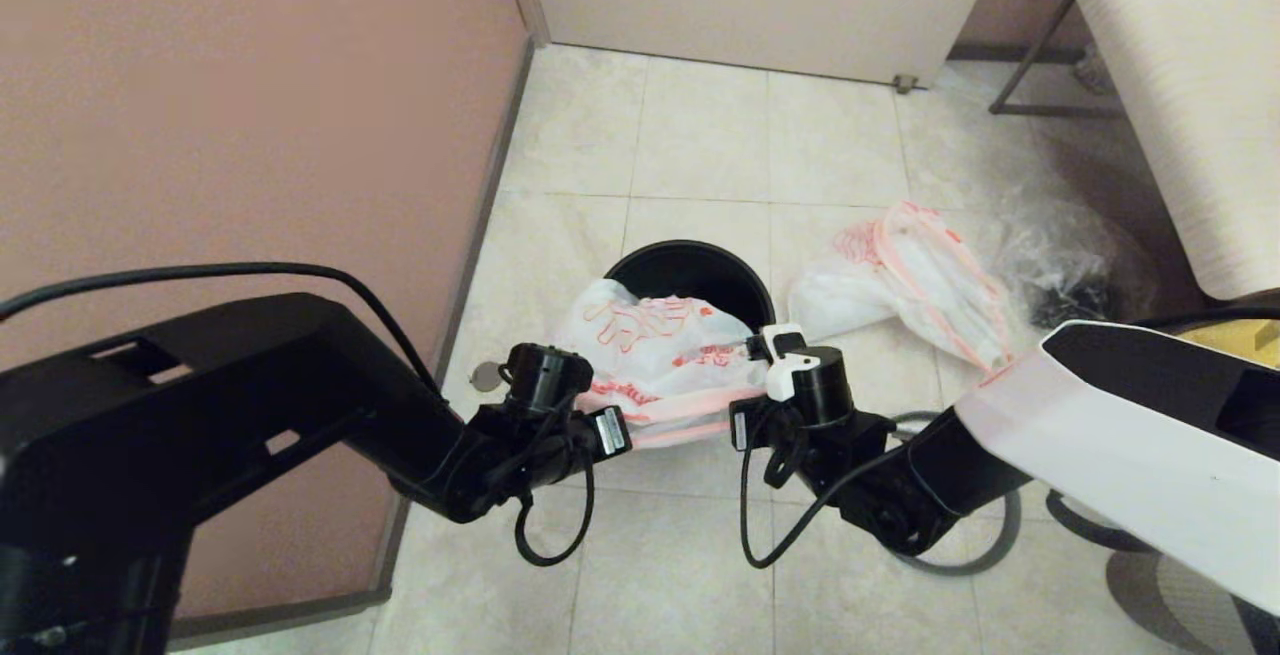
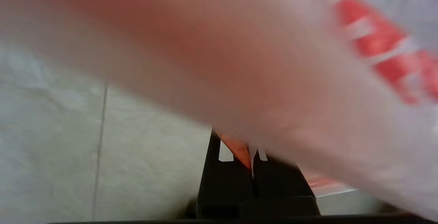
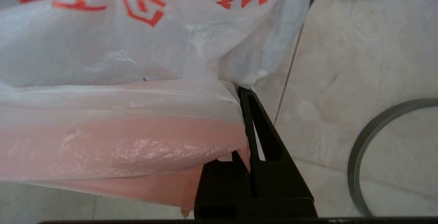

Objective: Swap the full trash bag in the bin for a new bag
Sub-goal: Put the new garbage bag on the trash can

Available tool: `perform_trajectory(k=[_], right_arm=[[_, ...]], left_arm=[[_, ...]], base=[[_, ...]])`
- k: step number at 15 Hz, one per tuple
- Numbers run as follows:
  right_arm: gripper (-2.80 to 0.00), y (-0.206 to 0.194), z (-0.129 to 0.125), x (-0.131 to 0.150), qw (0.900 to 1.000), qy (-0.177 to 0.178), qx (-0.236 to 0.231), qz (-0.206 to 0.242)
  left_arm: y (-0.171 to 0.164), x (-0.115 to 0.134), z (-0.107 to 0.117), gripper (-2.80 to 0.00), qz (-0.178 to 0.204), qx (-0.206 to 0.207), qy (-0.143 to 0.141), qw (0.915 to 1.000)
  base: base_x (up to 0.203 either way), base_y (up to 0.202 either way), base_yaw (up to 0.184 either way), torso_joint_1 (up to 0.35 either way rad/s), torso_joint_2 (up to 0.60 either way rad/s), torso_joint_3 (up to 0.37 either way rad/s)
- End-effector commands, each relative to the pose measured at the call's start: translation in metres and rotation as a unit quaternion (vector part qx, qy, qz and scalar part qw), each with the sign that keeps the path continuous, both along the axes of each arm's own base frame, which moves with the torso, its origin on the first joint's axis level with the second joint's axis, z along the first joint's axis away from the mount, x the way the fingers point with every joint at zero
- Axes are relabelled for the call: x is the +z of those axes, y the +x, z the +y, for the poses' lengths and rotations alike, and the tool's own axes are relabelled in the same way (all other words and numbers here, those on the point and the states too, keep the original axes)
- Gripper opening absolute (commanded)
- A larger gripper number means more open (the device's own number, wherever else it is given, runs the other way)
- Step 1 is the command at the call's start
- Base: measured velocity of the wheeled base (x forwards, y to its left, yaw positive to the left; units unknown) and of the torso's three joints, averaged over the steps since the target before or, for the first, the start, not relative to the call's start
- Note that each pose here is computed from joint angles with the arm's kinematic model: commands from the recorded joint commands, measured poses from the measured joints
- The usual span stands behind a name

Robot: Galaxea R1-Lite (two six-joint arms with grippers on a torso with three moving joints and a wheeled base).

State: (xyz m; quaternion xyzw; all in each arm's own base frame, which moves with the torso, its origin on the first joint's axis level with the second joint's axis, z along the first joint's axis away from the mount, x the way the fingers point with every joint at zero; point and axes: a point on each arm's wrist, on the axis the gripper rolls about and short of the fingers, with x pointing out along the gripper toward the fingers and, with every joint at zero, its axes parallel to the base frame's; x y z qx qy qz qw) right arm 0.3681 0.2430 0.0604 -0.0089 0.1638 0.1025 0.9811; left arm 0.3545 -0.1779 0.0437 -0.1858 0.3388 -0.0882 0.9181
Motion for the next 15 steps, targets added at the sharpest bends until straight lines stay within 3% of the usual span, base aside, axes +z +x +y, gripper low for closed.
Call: perform_trajectory(k=[1,7,13,14,15], right_arm=[[-2.8,0.006,0.0,-0.009,1.0,-0.005,-0.003,0.002],[-2.8,0.013,0.0,-0.032,1.0,-0.018,-0.006,0.018],[-2.8,0.027,0.001,-0.017,0.999,0.002,-0.015,-0.033],[-0.66,0.026,0.001,-0.018,0.999,0.0,-0.016,-0.033],[0.0,0.026,0.001,-0.018,0.999,-0.004,-0.017,-0.033]], left_arm=[[0.006,-0.013,-0.002,-2.8,0.009,0.002,0.008,0.9999],[0.023,-0.017,-0.008,-2.8,-0.013,0.007,0.023,0.9996],[0.033,-0.014,-0.011,-2.8,-0.038,0.024,0.036,0.9984],[0.034,-0.013,-0.011,-2.8,-0.039,0.023,0.037,0.9983],[0.033,-0.013,-0.011,0.0,-0.038,0.022,0.038,0.9983]], base=[[0.0,0.0,0.0,0.0,0.0,0.0],[0.0,0.0,0.0,0.0,0.0,0.0],[0.0,0.0,0.0,0.0,0.0,0.0],[0.0,0.0,0.0,0.0,0.0,0.0],[0.0,0.0,0.0,0.0,0.0,0.0]])
